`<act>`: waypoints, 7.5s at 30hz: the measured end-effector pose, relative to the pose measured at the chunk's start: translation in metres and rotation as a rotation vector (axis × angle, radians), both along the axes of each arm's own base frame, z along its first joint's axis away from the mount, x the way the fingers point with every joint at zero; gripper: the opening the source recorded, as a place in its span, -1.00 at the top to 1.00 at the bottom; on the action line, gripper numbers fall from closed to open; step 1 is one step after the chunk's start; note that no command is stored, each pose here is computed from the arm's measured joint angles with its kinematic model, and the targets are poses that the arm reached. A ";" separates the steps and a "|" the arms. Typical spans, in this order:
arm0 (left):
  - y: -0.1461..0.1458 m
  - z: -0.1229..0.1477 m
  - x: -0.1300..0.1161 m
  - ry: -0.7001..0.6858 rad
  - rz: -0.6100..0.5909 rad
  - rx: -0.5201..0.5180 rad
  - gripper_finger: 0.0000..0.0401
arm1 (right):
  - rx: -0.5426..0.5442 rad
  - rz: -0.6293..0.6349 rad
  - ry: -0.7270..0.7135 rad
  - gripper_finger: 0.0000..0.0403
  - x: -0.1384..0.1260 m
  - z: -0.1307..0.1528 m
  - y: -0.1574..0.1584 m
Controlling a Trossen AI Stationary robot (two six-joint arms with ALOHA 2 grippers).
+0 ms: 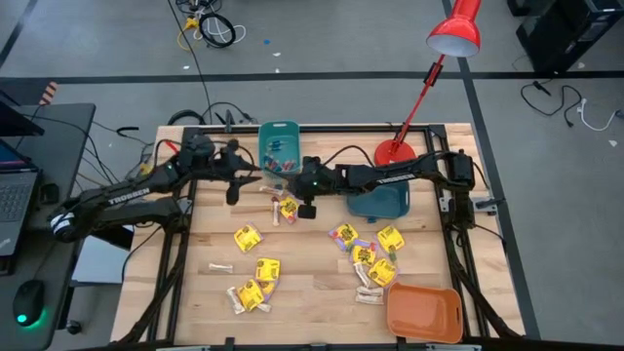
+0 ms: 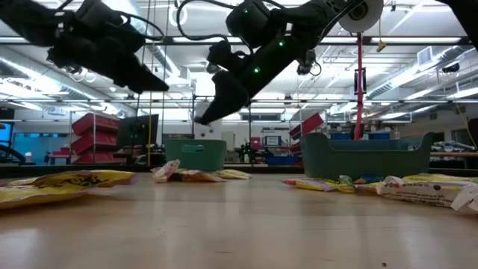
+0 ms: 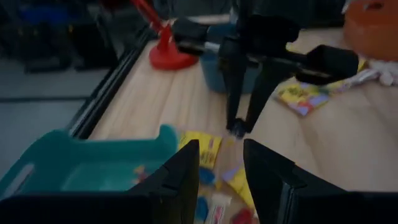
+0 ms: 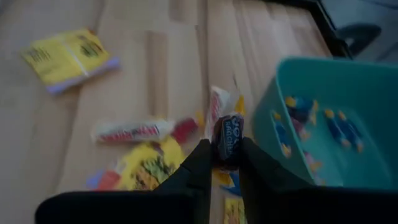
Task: Sort candy
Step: Put the violet candy into the green bin, then put the blue candy into the green bin
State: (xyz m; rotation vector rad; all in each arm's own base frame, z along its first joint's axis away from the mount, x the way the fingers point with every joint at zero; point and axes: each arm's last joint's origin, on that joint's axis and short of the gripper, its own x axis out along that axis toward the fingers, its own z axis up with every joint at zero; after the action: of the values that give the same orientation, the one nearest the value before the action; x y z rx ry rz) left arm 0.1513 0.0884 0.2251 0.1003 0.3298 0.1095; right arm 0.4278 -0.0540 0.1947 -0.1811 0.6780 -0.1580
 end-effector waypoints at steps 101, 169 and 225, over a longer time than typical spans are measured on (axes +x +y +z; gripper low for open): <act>0.021 -0.042 0.035 -0.326 -0.114 -0.148 1.00 | -0.163 -0.052 -0.088 0.45 0.002 0.019 -0.005; 0.110 -0.060 0.062 0.267 0.491 -0.384 0.84 | -0.041 -0.254 0.216 0.48 -0.056 0.045 -0.042; 0.035 0.070 0.026 -0.176 0.081 -0.177 0.60 | -0.157 0.065 0.086 0.48 -0.006 0.003 0.001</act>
State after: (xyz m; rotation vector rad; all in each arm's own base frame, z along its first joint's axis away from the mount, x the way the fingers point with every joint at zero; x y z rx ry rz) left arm 0.1771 0.1233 0.2951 -0.0983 0.1669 0.1677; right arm 0.4222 -0.0530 0.1979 -0.3623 0.7446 -0.1418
